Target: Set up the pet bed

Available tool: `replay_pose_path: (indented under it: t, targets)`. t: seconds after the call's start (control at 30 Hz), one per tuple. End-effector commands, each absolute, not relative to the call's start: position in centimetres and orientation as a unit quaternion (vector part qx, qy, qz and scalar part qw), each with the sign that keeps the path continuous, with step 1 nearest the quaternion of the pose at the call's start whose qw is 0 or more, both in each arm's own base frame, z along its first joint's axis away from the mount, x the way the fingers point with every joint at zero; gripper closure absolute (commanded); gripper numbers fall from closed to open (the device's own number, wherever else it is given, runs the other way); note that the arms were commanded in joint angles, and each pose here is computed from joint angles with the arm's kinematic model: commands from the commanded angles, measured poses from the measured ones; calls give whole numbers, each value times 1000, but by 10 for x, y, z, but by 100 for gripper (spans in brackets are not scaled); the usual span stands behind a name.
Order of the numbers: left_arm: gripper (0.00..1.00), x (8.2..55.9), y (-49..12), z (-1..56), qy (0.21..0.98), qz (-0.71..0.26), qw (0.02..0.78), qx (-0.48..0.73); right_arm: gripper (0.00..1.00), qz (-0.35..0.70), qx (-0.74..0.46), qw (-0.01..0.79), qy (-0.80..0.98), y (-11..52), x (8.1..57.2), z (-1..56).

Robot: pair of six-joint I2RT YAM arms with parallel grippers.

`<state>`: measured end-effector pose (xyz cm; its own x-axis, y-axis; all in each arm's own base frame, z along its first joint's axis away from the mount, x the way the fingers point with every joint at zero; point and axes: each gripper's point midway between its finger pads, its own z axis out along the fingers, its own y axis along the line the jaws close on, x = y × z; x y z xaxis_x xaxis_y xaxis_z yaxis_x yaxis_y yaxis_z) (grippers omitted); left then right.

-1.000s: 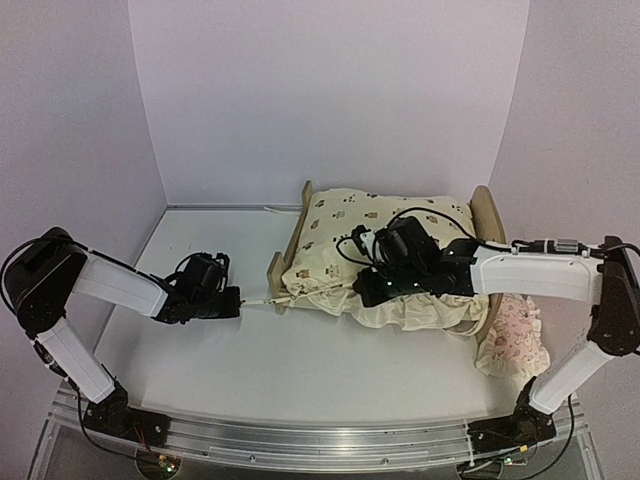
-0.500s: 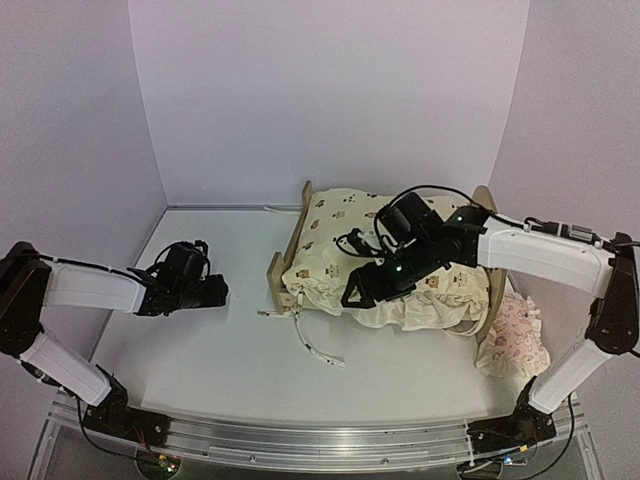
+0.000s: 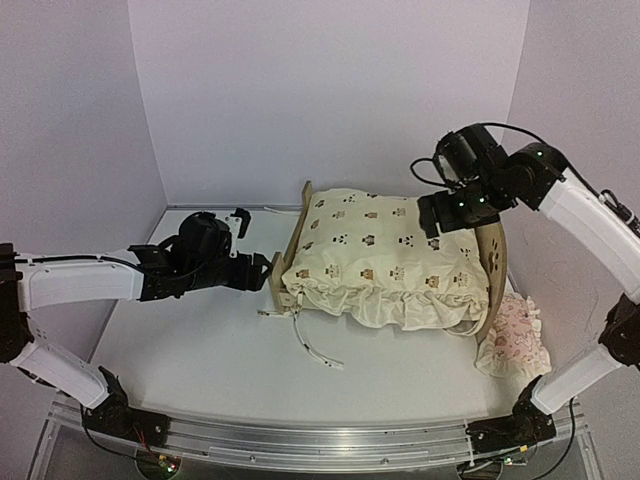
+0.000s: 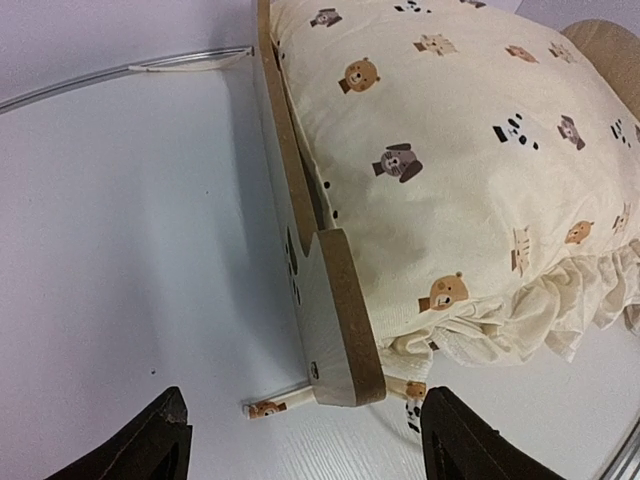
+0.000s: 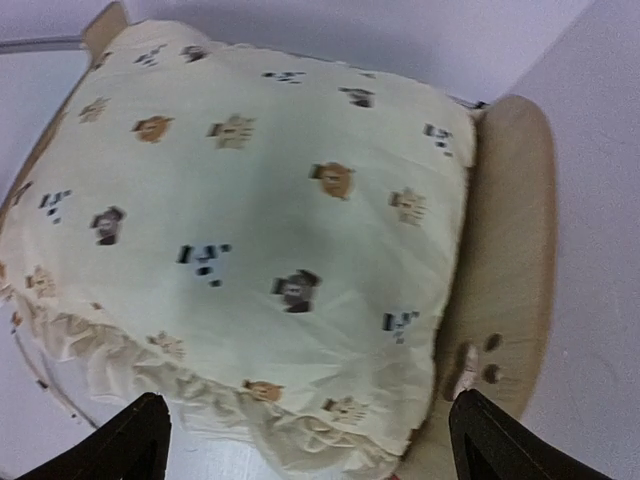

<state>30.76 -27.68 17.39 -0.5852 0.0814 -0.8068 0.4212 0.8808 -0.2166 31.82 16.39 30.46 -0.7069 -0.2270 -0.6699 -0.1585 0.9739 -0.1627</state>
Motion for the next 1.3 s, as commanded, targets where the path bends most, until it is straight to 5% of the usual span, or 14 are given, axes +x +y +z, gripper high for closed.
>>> replay_pose_path:
  t: [0.0, 0.33, 0.53, 0.67, 0.77, 1.27]
  targets:
    - [22, 311, -301, 183, 855, -221, 430, 186, 3, -148, -19, 363, 920, 79, 313, 313]
    - [35, 317, -326, 175, 851, -238, 415, 215, 16, -157, 67, 267, 948, 14, 302, 258]
    - [65, 326, -334, 163, 858, -228, 407, 216, 47, -128, 55, 236, 962, 27, 305, 231]
    - [86, 331, -328, 159, 865, -211, 409, 201, 84, -91, 43, 233, 967, 41, 307, 224]
    - [94, 333, -319, 156, 873, -193, 407, 186, 100, -57, 35, 225, 972, 54, 307, 218]
    - [93, 306, -187, 158, 898, -63, 433, 40, 100, -48, -88, 263, 960, 178, 318, 214]
